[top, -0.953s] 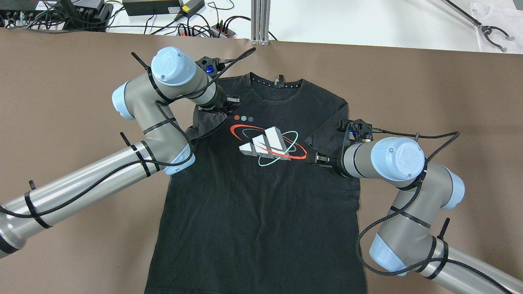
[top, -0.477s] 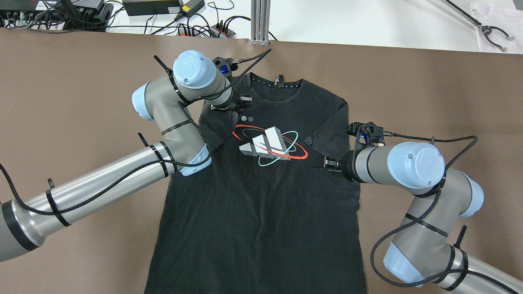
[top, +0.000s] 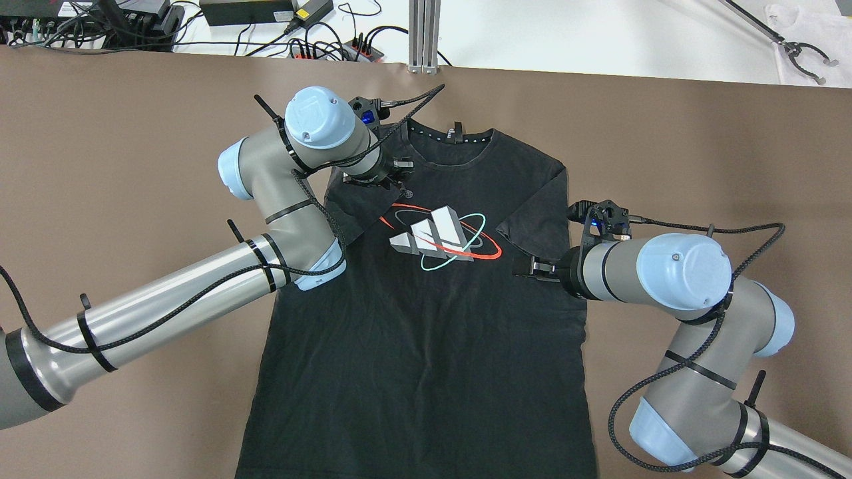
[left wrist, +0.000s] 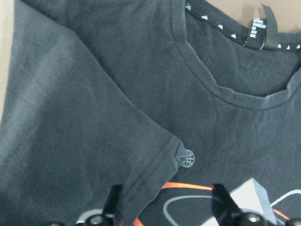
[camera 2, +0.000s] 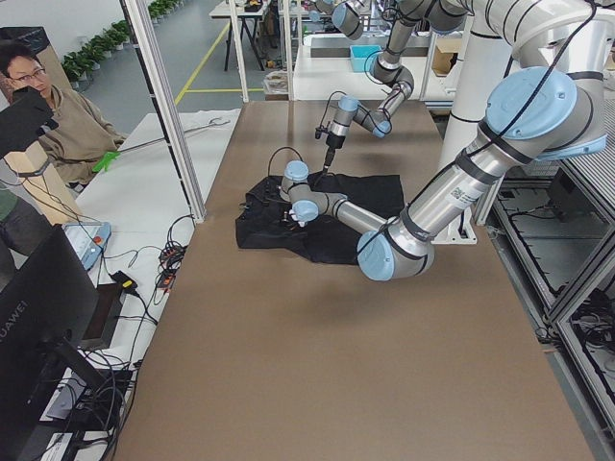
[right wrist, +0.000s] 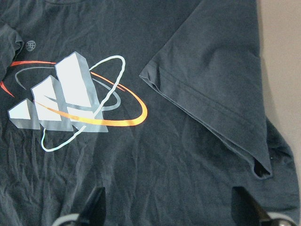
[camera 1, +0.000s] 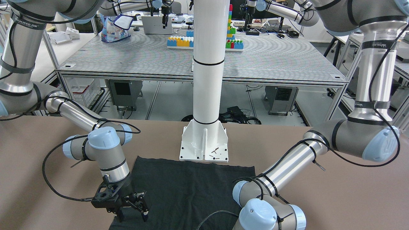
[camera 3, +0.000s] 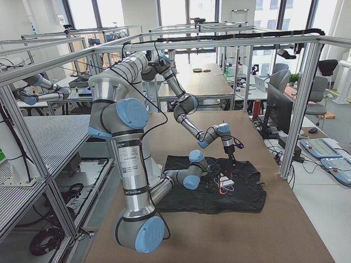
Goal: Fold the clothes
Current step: 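Fold the sleeve nearest the left gripper inward onto the shirt body, then release the sleeves and move both grippers to the hem nearest the robot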
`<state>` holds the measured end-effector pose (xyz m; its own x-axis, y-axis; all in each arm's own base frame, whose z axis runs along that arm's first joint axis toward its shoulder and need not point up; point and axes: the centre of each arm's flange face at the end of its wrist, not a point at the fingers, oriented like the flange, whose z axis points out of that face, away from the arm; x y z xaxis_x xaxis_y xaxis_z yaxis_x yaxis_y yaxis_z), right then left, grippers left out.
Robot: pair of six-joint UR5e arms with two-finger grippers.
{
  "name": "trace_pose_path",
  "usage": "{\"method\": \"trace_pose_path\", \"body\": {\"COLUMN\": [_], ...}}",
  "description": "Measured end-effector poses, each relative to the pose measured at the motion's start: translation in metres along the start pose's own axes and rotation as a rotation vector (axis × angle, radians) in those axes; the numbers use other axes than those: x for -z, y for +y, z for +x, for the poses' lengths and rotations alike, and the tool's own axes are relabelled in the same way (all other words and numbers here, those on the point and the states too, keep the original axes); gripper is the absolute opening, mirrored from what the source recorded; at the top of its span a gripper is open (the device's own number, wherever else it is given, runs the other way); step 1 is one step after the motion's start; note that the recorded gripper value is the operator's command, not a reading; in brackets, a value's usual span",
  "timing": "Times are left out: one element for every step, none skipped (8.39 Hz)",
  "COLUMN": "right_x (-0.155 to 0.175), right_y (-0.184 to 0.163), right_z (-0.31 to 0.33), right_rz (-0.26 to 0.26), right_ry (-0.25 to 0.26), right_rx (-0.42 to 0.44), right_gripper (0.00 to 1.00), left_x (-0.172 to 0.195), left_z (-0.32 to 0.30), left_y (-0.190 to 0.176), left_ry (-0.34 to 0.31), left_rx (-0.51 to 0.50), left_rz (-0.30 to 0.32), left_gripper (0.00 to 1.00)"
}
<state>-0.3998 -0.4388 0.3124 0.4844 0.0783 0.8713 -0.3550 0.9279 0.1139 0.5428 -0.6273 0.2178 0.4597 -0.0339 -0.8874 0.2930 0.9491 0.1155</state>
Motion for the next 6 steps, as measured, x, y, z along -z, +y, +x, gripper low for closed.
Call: {"method": "trace_pose_path", "body": {"right_x": [0.000,0.000,0.000,0.000,0.000,0.000], "right_y": [0.000,0.001,0.001,0.001,0.001,0.001], "right_z": [0.000,0.000,0.000,0.000,0.001,0.001], "right_rz": [0.001,0.001,0.002,0.002,0.002,0.002], "right_ry": [0.002,0.002,0.003,0.003,0.003,0.003], "right_rx": [-0.011,-0.015,-0.017,-0.018,-0.021,-0.026], "right_gripper": [0.94,0.94,0.94,0.94,0.94,0.94], "left_x": [0.003,0.005,0.007,0.008,0.011,0.019], "left_z": [-0.016,-0.029,-0.047,-0.064,-0.080,-0.093], "left_y": [0.009,0.024,0.045,0.071,0.091,0.105], "left_ry": [0.001,0.005,0.005,0.003,0.001,0.005], "left_rx": [-0.001,-0.006,-0.008,-0.013,-0.017,-0.020], "left_rz": [-0.002,-0.008,-0.012,-0.018,-0.024,-0.030], "left_gripper": [1.00,1.00,1.00,1.00,1.00,1.00]}}
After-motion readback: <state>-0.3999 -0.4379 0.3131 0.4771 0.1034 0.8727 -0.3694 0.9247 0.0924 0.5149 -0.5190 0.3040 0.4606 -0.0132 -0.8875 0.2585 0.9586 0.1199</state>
